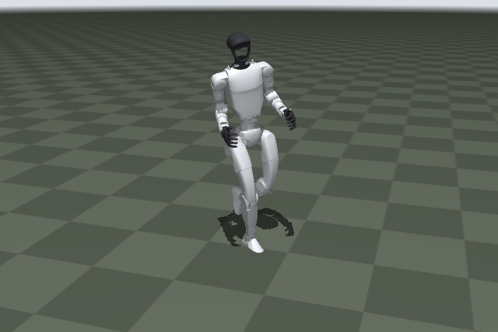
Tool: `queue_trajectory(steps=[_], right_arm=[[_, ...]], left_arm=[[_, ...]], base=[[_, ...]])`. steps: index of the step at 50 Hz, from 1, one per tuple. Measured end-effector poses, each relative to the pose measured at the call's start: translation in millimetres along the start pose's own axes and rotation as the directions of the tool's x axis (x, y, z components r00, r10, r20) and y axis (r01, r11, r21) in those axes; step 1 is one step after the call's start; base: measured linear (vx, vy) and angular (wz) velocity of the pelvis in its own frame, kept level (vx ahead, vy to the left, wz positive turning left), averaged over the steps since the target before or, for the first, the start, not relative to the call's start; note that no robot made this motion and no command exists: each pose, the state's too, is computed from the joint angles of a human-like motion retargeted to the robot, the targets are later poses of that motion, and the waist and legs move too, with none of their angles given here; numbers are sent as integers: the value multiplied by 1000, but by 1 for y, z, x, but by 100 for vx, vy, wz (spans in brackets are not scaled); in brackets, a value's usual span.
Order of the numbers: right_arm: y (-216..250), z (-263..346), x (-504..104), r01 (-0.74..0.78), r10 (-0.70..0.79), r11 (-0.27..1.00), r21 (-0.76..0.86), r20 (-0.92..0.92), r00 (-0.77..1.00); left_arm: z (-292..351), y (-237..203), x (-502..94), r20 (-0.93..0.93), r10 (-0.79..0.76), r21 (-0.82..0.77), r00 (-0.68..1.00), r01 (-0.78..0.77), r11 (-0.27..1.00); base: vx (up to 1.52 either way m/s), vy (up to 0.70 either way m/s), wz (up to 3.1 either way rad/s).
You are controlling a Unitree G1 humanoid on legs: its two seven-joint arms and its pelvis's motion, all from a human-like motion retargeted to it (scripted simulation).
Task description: Walk run
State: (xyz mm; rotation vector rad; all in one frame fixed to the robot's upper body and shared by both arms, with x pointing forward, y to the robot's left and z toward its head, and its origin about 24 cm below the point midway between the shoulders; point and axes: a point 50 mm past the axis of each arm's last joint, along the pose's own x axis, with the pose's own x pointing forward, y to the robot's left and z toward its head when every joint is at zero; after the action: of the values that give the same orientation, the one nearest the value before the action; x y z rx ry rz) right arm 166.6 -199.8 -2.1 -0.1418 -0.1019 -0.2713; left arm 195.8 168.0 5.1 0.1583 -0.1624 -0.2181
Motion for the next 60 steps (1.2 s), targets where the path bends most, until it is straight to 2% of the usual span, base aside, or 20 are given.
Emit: queue_trajectory(steps=[3,5,8,12,18,20,21,23,25,27,29,34,38,40,41,43,45,48,55,60], right_arm=[[26,28,40,-85,72,994,76,157,985],[29,49,55,-94,64,990,103,263,963],[29,66,60,-75,27,989,126,348,937],[25,52,41,-61,40,996,63,287,957],[25,-20,-22,-179,169,982,-58,-137,976],[30,-39,-50,-246,228,968,-46,-250,941],[35,-46,-58,-260,246,966,-9,-288,925],[37,-54,-74,-224,239,971,82,-348,907],[25,-52,-85,-108,162,980,170,-347,924],[7,-48,-87,33,37,976,216,-313,949],[-9,-44,-88,107,-45,974,202,-287,957],[-21,-39,-73,26,-3,995,92,-246,969],[-6,-32,-48,-59,70,996,63,-192,979],[9,-28,-43,-41,57,994,97,-166,985],[7,-25,-31,26,-10,992,124,-132,991],[9,-16,-11,92,-82,974,207,-57,995],[21,-5,3,71,-76,951,299,4,997],[11,10,16,58,-94,946,320,98,991],[1,32,30,-77,43,985,156,209,977],[8,33,46,-207,180,972,108,216,960]], left_arm=[[-28,-15,-47,-155,51,-152,987,-75,986],[-34,-21,-70,-214,91,-221,973,-139,965],[-36,-17,-92,-276,175,-198,945,-234,952],[-34,-8,-98,-293,195,-119,936,-238,964],[-21,8,-53,-164,179,-22,970,-185,983],[-15,11,-36,-82,208,-30,975,-211,977],[-8,28,-24,-13,256,-47,967,-257,965],[6,36,1,97,301,-137,949,-287,948],[25,30,22,200,313,-200,928,-274,941],[44,28,37,283,301,-189,911,-255,948],[58,25,46,335,269,-156,903,-228,961],[65,19,43,368,203,-84,908,-184,979],[59,17,35,339,208,-83,918,-191,978],[43,16,16,277,189,-45,942,-184,982],[30,11,9,216,166,-47,962,-160,986],[2,-4,-9,67,168,-113,984,-160,981],[-18,-17,-35,-57,185,-228,981,-193,954],[-37,-21,-76,-206,162,-309,965,-221,925],[-39,10,-119,-317,201,-53,927,-229,972],[-34,8,-92,-242,337,-49,910,-358,932]], base=[[113,-40,-230],[104,-32,-170],[125,-56,-243],[155,-31,-198],[155,-19,47],[156,-28,27],[140,-33,-54],[120,-23,-55],[123,-15,-27],[147,-19,87],[135,-18,125],[140,-24,56],[146,-36,17],[159,-58,-33],[145,-41,31],[123,-22,12],[121,-14,-40],[125,-7,14],[124,-17,-22],[137,-72,54]])
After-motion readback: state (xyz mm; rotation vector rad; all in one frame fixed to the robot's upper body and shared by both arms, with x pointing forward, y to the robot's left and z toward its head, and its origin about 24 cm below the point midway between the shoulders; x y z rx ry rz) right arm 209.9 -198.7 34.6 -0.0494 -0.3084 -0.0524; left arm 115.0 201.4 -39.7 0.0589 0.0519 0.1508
